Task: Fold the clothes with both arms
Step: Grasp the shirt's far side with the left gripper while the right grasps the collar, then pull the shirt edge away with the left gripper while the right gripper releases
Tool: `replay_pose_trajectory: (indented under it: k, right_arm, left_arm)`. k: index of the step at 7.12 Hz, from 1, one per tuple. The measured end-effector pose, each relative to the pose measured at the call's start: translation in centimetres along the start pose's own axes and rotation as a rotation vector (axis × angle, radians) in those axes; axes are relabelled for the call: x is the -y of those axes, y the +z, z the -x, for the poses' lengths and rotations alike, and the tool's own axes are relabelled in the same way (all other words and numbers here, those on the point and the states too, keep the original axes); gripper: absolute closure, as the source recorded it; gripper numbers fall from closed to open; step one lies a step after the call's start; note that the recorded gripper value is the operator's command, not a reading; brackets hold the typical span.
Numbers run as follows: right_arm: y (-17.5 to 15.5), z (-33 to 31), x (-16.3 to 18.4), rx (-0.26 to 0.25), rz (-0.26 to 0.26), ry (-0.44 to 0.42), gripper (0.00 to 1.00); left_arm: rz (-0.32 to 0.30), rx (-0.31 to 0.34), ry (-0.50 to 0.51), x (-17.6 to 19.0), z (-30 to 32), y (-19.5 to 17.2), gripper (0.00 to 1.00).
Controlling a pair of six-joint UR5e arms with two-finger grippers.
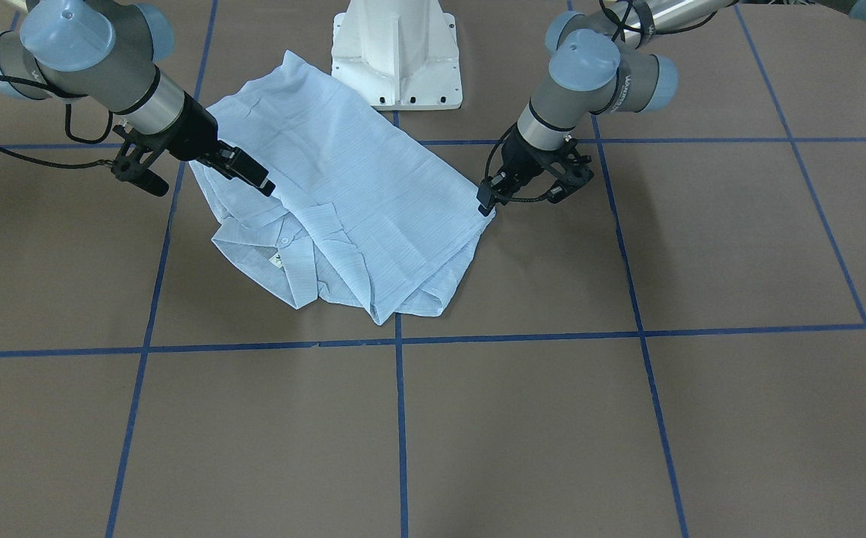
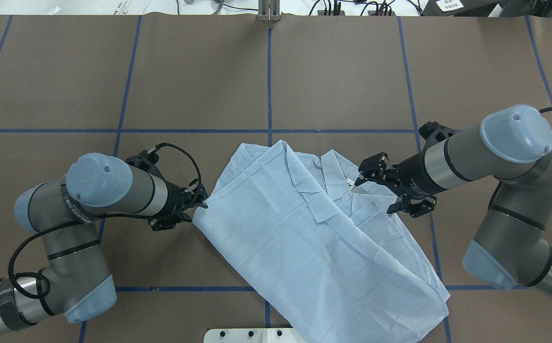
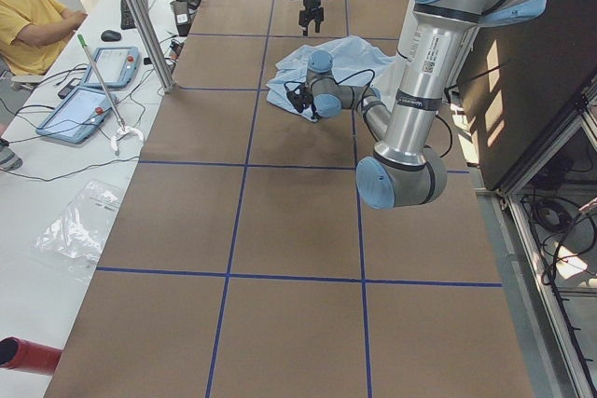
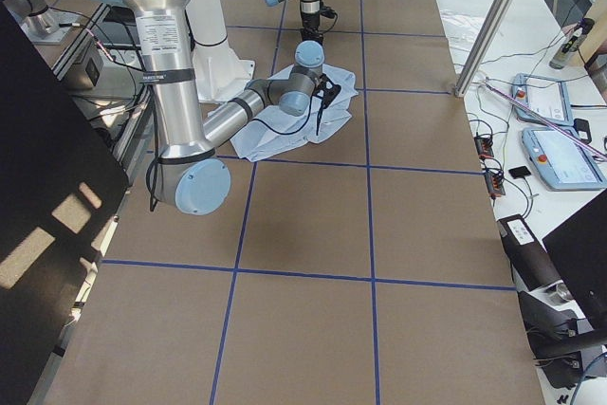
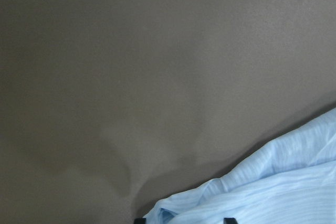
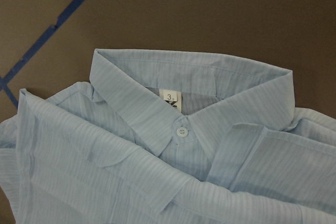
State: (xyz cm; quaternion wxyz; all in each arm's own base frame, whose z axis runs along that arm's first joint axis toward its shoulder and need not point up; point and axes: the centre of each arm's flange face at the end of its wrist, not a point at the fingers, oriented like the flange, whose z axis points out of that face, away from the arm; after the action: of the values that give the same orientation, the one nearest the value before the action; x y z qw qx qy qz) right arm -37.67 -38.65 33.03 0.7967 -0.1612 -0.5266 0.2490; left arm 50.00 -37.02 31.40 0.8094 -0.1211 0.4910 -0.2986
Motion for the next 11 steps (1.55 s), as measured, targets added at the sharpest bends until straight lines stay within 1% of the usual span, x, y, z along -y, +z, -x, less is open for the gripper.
replay_pose_trajectory:
  k: [1,2,3,4,6,8,9,10,11]
  right_arm:
    - [0.0,0.0,0.0,0.000,0.001,0.001,0.00]
    - [0.0,0.0,0.0,-0.001,0.001,0.003,0.00]
    - [0.0,0.0,0.1,-0.001,0.001,0.004,0.00]
    - [0.0,0.0,0.1,-0.002,0.001,0.004,0.00]
    - [0.1,-0.1,0.1,-0.002,0.001,0.007,0.00]
    - [0.1,-0.1,0.0,-0.001,0.002,0.008,0.00]
    - [0.0,0.0,0.0,0.001,0.001,0.007,0.00]
    - [0.0,0.0,-0.1,0.001,0.001,0.007,0.00]
    - [0.0,0.1,-0.1,0.002,0.002,0.007,0.00]
  left_arm:
    - [0.001,0.007,-0.009,-0.2,0.1,0.1,0.46]
    - [0.004,0.013,-0.011,-0.5,0.2,0.3,0.57]
    - [0.007,0.015,-0.015,-0.8,0.2,0.4,0.96]
    - [0.008,0.017,-0.026,-0.9,0.3,0.5,1.00]
    - [0.006,0.024,-0.053,-0.8,0.5,0.6,1.00]
    - [-0.007,0.049,-0.051,-0.7,0.7,-0.4,1.00]
    - [-0.022,0.059,-0.027,0.0,0.7,-1.2,1.00]
    - [-0.049,0.061,0.007,1.9,0.5,-1.8,1.00]
    - [-0.085,0.055,0.029,4.5,0.1,-2.6,1.00]
